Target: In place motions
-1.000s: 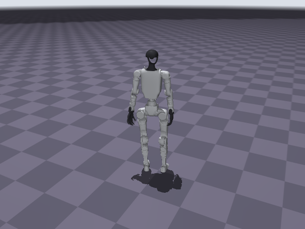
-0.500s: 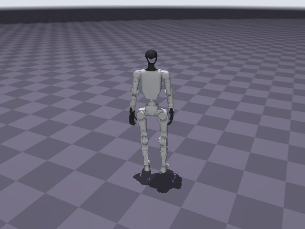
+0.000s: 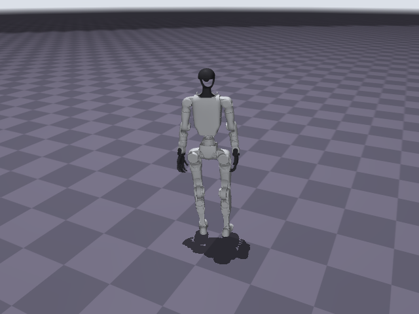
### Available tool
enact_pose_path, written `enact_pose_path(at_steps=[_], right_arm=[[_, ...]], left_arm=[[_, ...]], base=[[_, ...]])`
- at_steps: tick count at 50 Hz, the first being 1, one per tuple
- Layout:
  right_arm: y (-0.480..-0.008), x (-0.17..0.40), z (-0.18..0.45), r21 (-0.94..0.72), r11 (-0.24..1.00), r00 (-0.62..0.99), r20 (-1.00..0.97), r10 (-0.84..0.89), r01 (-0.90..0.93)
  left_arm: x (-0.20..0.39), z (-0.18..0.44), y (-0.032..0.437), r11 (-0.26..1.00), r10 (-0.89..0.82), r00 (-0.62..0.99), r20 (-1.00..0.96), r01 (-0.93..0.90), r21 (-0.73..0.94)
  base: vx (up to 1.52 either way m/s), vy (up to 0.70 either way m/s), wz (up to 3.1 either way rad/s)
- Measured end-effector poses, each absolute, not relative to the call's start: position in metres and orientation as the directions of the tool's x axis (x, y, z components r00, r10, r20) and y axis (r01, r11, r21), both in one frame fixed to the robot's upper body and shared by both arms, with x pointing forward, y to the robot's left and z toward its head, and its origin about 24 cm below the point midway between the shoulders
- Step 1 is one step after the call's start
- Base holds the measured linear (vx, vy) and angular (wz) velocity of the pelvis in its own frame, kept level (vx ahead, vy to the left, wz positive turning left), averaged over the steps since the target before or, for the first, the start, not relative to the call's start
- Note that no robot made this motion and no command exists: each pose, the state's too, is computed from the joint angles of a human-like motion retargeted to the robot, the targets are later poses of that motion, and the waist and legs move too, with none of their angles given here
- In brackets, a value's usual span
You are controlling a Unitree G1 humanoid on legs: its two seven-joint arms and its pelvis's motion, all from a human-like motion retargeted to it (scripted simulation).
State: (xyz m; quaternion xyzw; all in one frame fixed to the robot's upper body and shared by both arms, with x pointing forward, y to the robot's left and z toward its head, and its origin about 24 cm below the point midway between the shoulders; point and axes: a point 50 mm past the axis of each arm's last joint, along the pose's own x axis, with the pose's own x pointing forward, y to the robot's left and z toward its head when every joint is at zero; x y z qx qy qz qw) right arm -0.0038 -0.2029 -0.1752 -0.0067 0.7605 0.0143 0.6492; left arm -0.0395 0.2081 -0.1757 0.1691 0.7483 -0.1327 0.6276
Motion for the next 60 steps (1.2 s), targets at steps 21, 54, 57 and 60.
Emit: enact_pose_path(at_steps=[21, 54, 57, 60], right_arm=[[-0.213, 0.005, -0.175, -0.010, 1.000, -0.099, -0.995, -0.013, -0.026], [-0.273, -0.116, -0.140, -0.269, 0.897, -0.405, -0.907, -0.113, 0.352], [-0.286, -0.109, -0.138, -0.317, 0.873, -0.396, -0.904, -0.159, 0.372], [-0.300, -0.093, -0.137, -0.346, 0.859, -0.360, -0.909, -0.208, 0.378]], left_arm=[[-0.035, -0.175, 0.213, 0.916, 0.128, -0.122, -0.984, 0.394, 0.070], [0.022, -0.162, 0.269, 0.913, 0.284, -0.002, -0.959, 0.308, 0.269], [0.043, -0.165, 0.255, 0.928, 0.219, 0.067, -0.974, 0.295, 0.229], [0.070, -0.165, 0.245, 0.923, 0.182, 0.153, -0.971, 0.314, 0.222]], base=[[-0.02, 0.06, 0.02], [-0.02, -0.20, 0.03], [-0.17, -0.15, -0.40], [-0.19, -0.16, -0.45]])
